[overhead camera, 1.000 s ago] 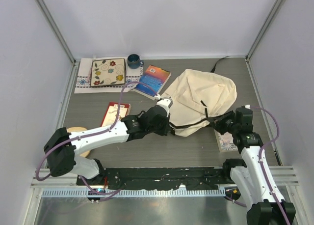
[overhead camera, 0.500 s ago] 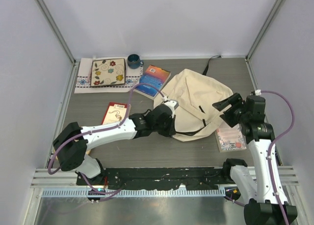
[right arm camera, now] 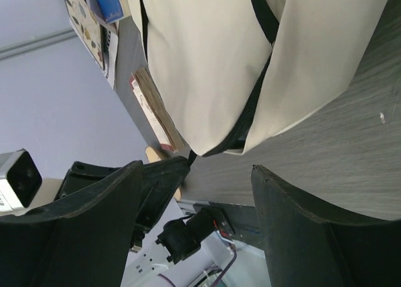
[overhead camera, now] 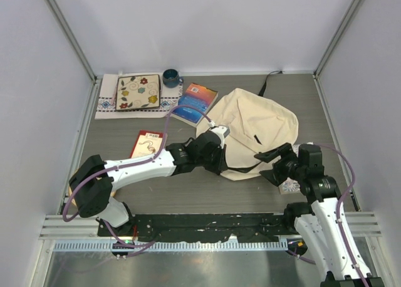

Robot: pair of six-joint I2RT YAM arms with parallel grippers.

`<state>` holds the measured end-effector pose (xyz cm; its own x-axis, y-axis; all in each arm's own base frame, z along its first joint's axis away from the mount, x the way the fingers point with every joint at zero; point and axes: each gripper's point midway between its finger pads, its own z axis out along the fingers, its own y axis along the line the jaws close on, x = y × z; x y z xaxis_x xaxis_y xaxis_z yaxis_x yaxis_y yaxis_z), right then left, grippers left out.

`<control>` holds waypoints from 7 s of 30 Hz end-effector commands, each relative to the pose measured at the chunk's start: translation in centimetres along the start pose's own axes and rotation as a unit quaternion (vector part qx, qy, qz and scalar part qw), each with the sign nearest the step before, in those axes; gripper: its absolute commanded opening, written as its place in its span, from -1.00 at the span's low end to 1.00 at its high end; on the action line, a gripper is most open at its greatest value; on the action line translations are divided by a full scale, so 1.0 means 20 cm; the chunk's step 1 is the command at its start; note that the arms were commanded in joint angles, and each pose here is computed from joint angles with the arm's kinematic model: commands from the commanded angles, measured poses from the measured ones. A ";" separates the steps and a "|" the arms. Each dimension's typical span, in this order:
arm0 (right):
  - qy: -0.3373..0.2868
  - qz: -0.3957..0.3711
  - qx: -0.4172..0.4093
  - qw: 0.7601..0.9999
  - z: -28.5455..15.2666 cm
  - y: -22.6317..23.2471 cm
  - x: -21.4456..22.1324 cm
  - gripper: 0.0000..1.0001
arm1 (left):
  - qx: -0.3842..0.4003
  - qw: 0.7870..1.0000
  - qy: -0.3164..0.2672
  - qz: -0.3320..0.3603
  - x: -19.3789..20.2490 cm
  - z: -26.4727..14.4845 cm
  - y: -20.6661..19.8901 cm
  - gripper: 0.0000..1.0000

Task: Pack the student bag
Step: Unzip the student bag at the center of the board.

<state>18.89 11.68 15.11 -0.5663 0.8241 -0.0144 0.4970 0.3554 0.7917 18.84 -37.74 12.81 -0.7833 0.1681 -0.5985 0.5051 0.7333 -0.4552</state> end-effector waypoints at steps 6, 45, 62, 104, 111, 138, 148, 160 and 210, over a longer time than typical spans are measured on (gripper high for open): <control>0.017 0.036 -0.019 0.999 0.10 0.06 0.13 0.50 | 0.026 0.999 -0.035 -0.003 -0.12 -0.03 -0.09 -1.00; -0.221 -0.135 0.019 0.966 0.01 0.18 -0.22 -0.98 | -0.206 0.977 -0.055 0.020 -0.20 -0.15 0.58 -1.00; -0.108 -0.268 -0.112 0.951 -0.20 0.61 0.01 0.46 | -0.083 0.994 -0.068 0.004 -0.24 -0.18 0.35 -1.00; -0.098 -0.739 -0.143 0.651 0.35 0.41 0.45 0.54 | -0.055 0.997 -0.048 -0.040 -0.28 -0.19 0.29 -1.00; -0.100 -0.749 -0.154 0.637 0.41 0.41 0.52 0.54 | -0.046 0.997 -0.046 -0.044 -0.29 -0.18 0.28 -1.00; -0.114 -0.759 -0.100 0.633 0.49 0.19 0.44 -0.98 | -0.057 0.996 -0.053 -0.044 -0.31 -0.18 0.35 -1.00; -0.072 -0.719 -0.140 0.677 0.39 0.13 0.51 -0.98 | -0.136 0.987 -0.063 -0.059 -0.44 -0.16 0.75 -1.00; -0.107 -0.682 -0.144 0.709 0.29 0.15 0.45 -0.98 | -0.178 0.983 -0.030 -0.043 -0.45 0.01 0.92 -1.00; -0.203 -0.565 -0.161 0.784 0.08 0.64 0.37 0.78 | -0.173 0.967 -0.155 -0.104 -1.04 -0.20 1.43 0.99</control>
<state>21.29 23.00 22.47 -0.2501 0.0925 -0.9638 -0.4533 0.8684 0.2009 45.11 -16.51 13.81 -0.7209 -0.1806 -0.6691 0.0834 0.9358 -0.3425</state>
